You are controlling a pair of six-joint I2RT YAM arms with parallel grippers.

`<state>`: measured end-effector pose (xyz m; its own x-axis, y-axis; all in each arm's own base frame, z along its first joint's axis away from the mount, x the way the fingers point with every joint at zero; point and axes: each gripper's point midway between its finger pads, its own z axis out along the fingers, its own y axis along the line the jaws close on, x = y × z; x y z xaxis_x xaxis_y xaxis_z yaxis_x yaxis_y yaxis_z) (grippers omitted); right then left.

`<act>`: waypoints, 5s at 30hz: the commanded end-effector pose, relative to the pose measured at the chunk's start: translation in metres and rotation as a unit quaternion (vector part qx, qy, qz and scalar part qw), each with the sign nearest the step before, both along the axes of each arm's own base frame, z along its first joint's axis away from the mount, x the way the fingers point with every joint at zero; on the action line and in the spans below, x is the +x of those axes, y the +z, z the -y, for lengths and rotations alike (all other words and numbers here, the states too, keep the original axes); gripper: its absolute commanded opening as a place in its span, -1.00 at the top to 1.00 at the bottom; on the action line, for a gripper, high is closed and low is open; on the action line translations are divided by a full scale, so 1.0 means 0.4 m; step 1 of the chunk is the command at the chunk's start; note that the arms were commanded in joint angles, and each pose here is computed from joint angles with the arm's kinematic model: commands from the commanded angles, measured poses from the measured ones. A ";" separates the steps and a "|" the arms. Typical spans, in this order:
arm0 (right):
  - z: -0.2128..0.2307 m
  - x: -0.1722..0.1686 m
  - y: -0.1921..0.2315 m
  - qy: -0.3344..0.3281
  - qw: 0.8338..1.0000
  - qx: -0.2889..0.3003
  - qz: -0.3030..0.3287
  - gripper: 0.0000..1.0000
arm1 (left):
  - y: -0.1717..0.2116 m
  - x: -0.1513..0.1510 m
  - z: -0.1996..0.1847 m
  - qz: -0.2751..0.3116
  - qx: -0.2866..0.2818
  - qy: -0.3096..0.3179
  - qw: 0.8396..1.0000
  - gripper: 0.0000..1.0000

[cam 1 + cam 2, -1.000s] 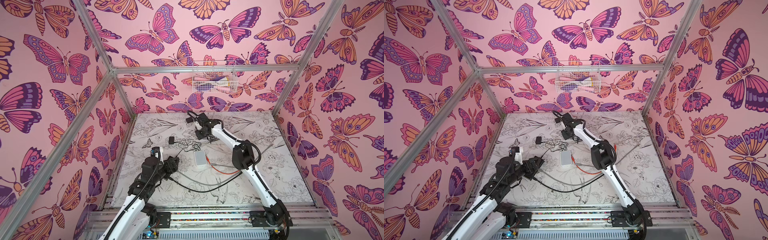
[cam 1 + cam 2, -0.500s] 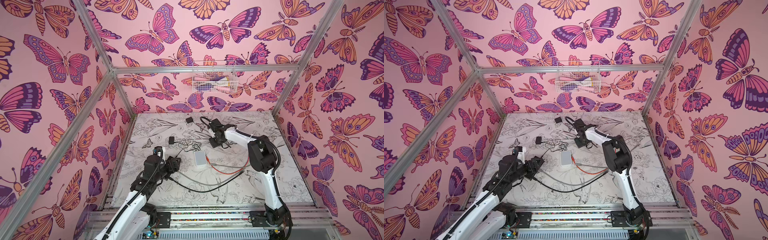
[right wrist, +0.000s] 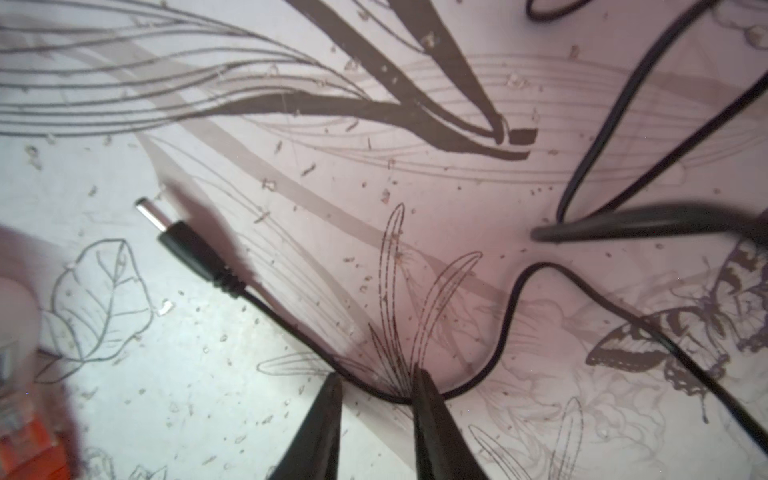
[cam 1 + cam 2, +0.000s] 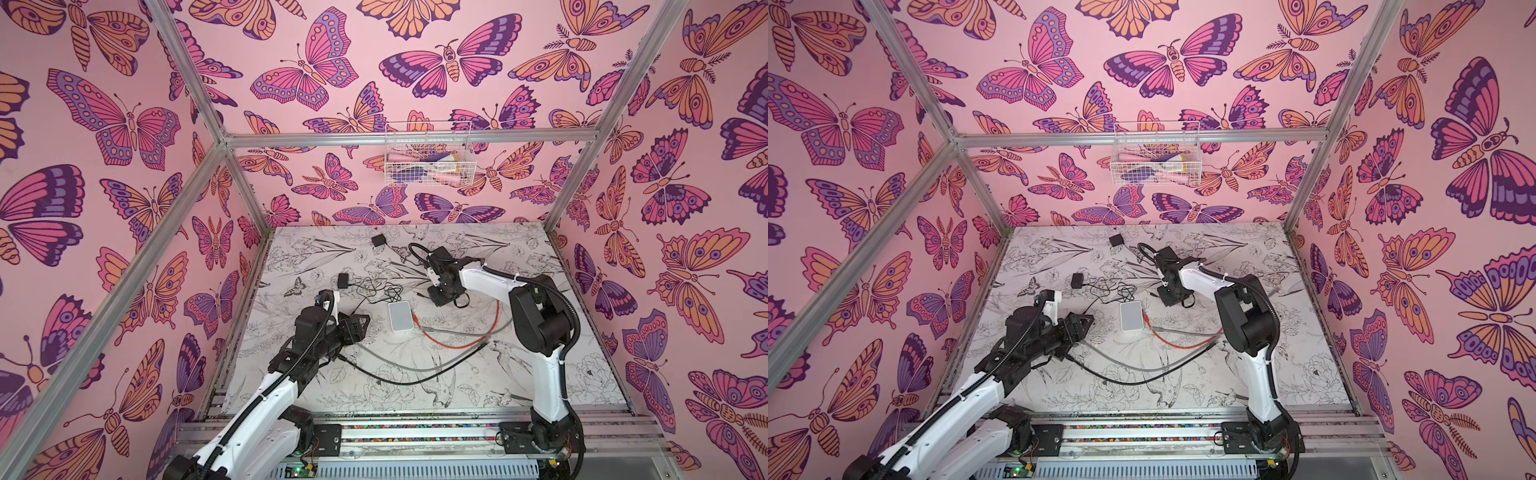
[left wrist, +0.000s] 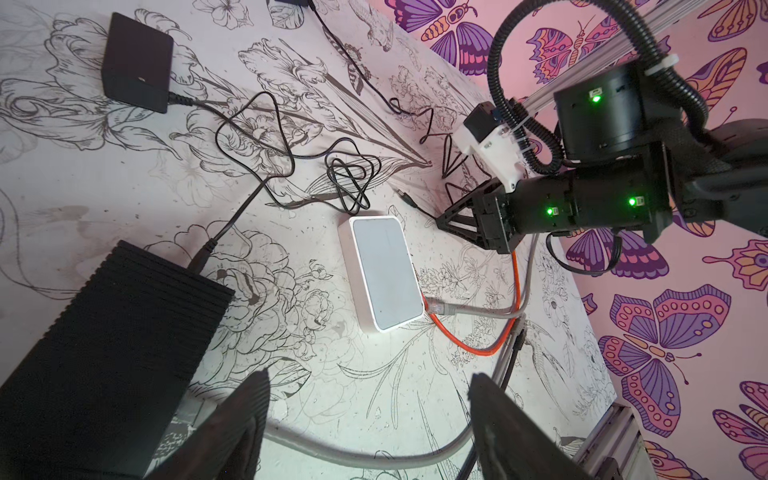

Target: Insert the plug into the switch port

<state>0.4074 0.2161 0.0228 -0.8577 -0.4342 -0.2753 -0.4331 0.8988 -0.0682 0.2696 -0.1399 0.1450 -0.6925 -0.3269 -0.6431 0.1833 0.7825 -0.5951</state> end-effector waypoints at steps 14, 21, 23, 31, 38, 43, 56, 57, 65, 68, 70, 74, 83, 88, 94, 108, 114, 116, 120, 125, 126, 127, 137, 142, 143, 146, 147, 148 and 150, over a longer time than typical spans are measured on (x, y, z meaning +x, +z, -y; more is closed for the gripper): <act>-0.088 -0.004 0.029 0.089 0.993 0.050 -0.052 0.32 | 0.036 -0.001 -0.007 0.033 0.005 0.001 0.999 -0.56; -0.133 -0.020 0.061 0.122 0.989 0.075 -0.042 0.27 | 0.037 -0.004 -0.011 0.036 0.007 0.003 0.999 -0.56; -0.148 -0.029 0.062 0.141 0.987 0.073 -0.038 0.25 | 0.037 -0.006 -0.013 0.037 0.009 0.004 0.999 -0.56; -0.183 -0.008 0.062 0.190 0.980 0.058 -0.024 0.18 | 0.049 -0.012 -0.012 0.043 0.007 0.001 0.999 -0.57; -0.188 0.018 0.054 0.216 0.975 0.032 -0.035 0.14 | 0.061 -0.021 -0.017 0.049 0.008 0.001 0.999 -0.57; -0.189 -0.004 0.044 0.234 0.970 0.038 -0.053 0.17 | 0.066 -0.027 -0.023 0.053 0.010 0.003 0.999 -0.57; -0.185 -0.022 -0.015 0.245 0.965 0.034 -0.084 0.31 | 0.072 -0.030 -0.020 0.053 0.004 0.000 0.999 -0.58; -0.185 -0.023 -0.018 0.246 0.965 0.034 -0.086 0.33 | 0.076 -0.030 -0.020 0.055 0.003 0.000 0.998 -0.57; -0.184 -0.031 -0.026 0.237 0.967 0.034 -0.085 0.91 | 0.097 -0.030 -0.010 0.061 -0.004 -0.010 0.998 -0.57; -0.189 -0.041 -0.001 0.237 0.969 0.034 -0.062 1.00 | 0.100 -0.031 -0.002 0.060 -0.007 -0.019 0.998 -0.57; -0.190 -0.040 0.030 0.241 0.970 0.022 -0.023 1.00 | 0.101 -0.032 0.006 0.058 -0.011 -0.028 0.998 -0.57; -0.201 -0.050 0.134 0.254 0.964 0.010 0.077 1.00 | 0.107 -0.032 0.039 0.045 -0.025 -0.061 0.997 -0.57; -0.219 -0.134 0.315 0.272 0.931 0.090 0.227 1.00 | 0.133 -0.021 0.147 0.018 -0.069 -0.139 0.988 -0.52; -0.225 -0.182 0.335 0.294 0.916 0.111 0.251 1.00 | 0.156 -0.013 0.197 0.024 -0.089 -0.164 0.982 -0.48; -0.239 -0.231 0.343 0.332 0.894 0.121 0.274 1.00 | 0.153 0.000 0.237 0.015 -0.093 -0.182 0.979 -0.37; -0.260 -0.297 0.356 0.392 0.861 0.118 0.301 1.00 | 0.113 0.017 0.289 -0.009 -0.080 -0.202 0.976 -0.01; -0.273 -0.321 0.357 0.406 0.854 0.118 0.302 1.00 | 0.095 0.024 0.295 -0.016 -0.077 -0.202 0.976 0.03; -0.278 -0.329 0.359 0.410 0.852 0.119 0.302 1.00 | 0.091 0.025 0.296 -0.017 -0.076 -0.202 0.976 0.04; -0.287 -0.342 0.360 0.418 0.848 0.122 0.302 1.00 | 0.085 0.029 0.296 -0.018 -0.075 -0.200 0.977 0.10; -0.292 -0.355 0.361 0.426 0.845 0.124 0.300 1.00 | 0.085 0.033 0.299 -0.016 -0.077 -0.199 0.977 0.28; -0.292 -0.356 0.362 0.427 0.844 0.124 0.300 1.00 | 0.084 0.032 0.299 -0.017 -0.078 -0.199 0.977 0.32; -0.292 -0.358 0.360 0.427 0.844 0.123 0.299 1.00 | 0.084 0.032 0.299 -0.016 -0.078 -0.199 0.977 0.38; -0.293 -0.363 0.356 0.430 0.843 0.123 0.297 1.00 | 0.052 0.039 0.303 -0.031 -0.073 -0.197 0.977 0.58; -0.294 -0.363 0.357 0.432 0.843 0.120 0.299 1.00 | 0.054 0.041 0.305 -0.030 -0.074 -0.199 0.977 0.59; -0.294 -0.365 0.356 0.432 0.843 0.120 0.298 1.00 | 0.052 0.041 0.305 -0.031 -0.074 -0.199 0.977 0.61; -0.294 -0.365 0.353 0.434 0.843 0.119 0.296 1.00 | 0.050 0.040 0.305 -0.031 -0.074 -0.199 0.977 0.68; -0.295 -0.365 0.353 0.434 0.843 0.119 0.296 1.00 | 0.051 0.040 0.305 -0.031 -0.074 -0.199 0.977 0.71; -0.296 -0.365 0.353 0.434 0.843 0.119 0.296 1.00 | 0.050 0.040 0.305 -0.031 -0.075 -0.200 0.976 0.73; -0.297 -0.365 0.353 0.434 0.842 0.119 0.296 1.00 | 0.049 0.038 0.306 -0.032 -0.076 -0.201 0.976 0.79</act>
<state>0.2673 0.3296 0.1570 0.0307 -0.7095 -0.7040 -0.8838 0.3097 -0.3507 0.2830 -0.2588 0.1611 -0.8316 -0.1155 -0.5432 0.3930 0.5686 -0.7227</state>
